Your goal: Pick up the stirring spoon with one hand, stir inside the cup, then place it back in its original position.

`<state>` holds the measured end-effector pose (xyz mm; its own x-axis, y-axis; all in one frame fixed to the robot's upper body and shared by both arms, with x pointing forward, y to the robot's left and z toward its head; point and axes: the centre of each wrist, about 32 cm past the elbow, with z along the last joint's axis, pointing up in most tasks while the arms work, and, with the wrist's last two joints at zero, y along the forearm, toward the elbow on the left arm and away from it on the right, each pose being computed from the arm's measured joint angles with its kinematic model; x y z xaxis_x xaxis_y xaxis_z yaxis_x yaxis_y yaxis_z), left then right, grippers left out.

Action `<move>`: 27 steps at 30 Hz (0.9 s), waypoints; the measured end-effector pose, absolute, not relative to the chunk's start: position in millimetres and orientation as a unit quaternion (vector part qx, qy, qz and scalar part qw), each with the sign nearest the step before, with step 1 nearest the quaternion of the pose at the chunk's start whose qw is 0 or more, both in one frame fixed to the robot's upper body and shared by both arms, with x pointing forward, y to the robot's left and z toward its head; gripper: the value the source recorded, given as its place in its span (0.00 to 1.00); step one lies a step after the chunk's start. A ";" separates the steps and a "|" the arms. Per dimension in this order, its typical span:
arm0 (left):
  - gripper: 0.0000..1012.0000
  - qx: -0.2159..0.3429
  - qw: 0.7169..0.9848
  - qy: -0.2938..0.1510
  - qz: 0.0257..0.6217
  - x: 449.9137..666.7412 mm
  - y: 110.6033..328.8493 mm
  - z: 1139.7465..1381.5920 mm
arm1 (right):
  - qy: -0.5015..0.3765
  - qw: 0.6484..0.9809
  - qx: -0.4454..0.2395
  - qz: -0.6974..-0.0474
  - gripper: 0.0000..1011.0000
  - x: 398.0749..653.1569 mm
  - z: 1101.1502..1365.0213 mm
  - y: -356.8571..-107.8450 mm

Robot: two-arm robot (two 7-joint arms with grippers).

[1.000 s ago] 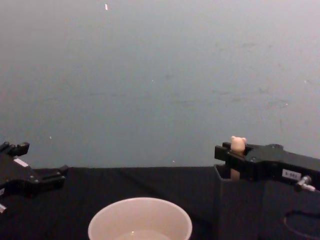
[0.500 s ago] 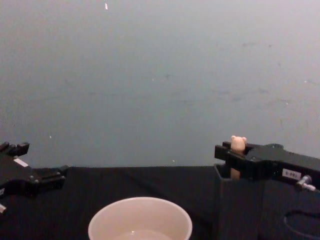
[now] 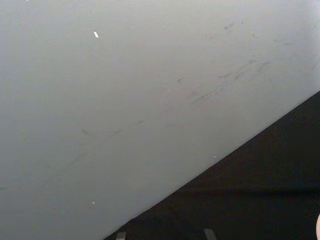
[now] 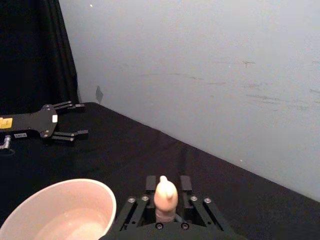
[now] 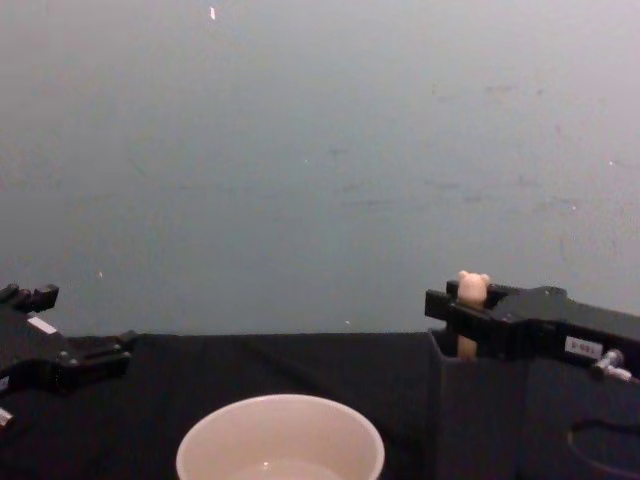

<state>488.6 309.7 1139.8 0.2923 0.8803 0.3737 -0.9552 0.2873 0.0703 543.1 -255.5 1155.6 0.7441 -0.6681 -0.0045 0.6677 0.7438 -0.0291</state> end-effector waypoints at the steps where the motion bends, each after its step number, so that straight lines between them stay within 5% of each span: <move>1: 0.99 0.141 0.791 -0.132 0.580 488.6 309.7 1139.8 | 0.007 0.934 -0.013 -0.358 0.30 543.1 1155.5 -255.5; 20: 0.99 0.141 0.791 -0.132 0.580 488.6 309.7 1139.8 | 0.007 0.934 -0.013 -0.358 0.89 543.1 1155.6 -255.5; 27: 0.99 0.141 0.791 -0.132 0.580 488.6 309.7 1139.8 | 0.007 0.934 -0.013 -0.358 0.99 543.1 1155.6 -255.5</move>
